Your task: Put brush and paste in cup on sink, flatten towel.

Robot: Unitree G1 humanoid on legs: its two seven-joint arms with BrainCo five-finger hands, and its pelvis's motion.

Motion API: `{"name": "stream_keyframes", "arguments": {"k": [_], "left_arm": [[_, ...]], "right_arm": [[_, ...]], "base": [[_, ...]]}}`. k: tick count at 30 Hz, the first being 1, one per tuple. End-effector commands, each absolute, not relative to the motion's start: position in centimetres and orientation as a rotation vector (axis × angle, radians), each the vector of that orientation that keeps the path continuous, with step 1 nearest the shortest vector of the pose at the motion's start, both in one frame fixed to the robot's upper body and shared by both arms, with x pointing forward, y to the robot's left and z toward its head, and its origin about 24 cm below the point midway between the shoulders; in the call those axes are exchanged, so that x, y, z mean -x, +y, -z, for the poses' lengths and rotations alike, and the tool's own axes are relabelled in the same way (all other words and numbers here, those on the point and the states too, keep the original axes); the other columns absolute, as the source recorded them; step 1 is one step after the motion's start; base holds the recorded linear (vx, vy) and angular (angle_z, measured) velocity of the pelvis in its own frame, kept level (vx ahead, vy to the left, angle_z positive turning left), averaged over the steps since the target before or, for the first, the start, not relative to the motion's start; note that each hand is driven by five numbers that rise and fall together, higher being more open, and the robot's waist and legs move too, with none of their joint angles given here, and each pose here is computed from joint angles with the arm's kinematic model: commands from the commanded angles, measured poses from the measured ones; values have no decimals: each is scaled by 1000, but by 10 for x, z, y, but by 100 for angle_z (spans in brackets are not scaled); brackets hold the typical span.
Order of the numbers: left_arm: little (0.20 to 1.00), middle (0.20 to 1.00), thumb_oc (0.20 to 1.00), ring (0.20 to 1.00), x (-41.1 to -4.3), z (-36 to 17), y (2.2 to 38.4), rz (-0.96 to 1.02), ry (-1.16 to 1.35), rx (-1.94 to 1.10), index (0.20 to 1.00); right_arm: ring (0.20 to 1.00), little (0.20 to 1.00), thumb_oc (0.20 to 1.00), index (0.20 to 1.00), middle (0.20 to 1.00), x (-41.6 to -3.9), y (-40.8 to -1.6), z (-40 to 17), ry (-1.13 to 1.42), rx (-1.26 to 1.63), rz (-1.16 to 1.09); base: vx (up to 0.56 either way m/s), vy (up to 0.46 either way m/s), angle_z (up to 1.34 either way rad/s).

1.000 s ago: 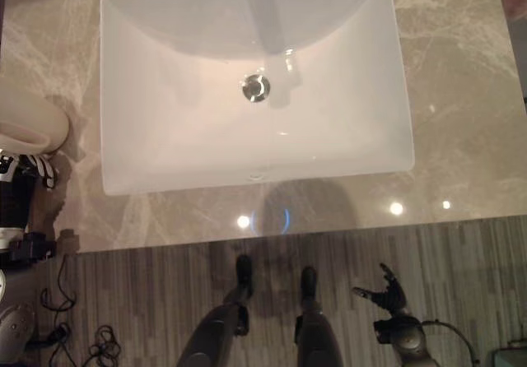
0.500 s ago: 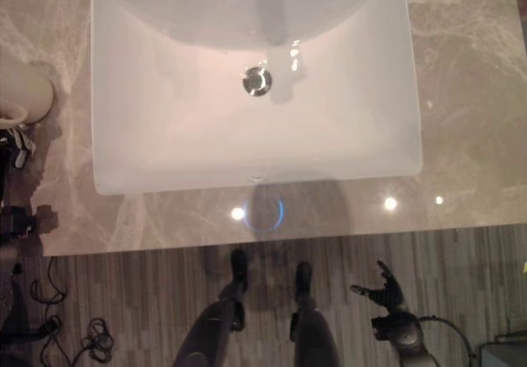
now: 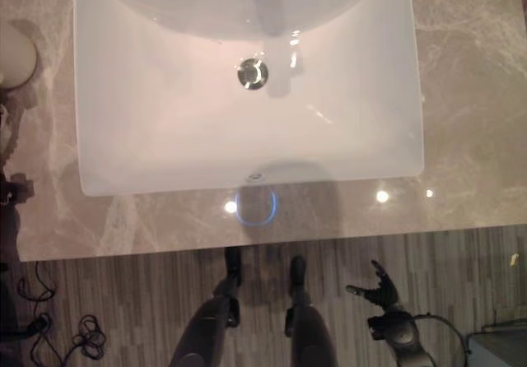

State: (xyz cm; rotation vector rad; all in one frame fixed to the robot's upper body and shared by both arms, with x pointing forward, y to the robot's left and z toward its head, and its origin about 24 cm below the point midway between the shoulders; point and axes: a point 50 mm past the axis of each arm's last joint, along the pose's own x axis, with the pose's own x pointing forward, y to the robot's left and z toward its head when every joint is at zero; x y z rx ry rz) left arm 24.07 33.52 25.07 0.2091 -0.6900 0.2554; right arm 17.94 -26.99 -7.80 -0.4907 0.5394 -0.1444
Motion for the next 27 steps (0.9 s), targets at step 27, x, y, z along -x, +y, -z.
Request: {"name": "stream_keyframes", "arguments": {"k": [27], "left_arm": [[200,200,200,200,-281,-255,335,-307,-616,-277,200]], "right_arm": [[1000,1000,1000,1000,1000,-189,-272,71,514,550,97]], "base": [[0,0,-2]]}}
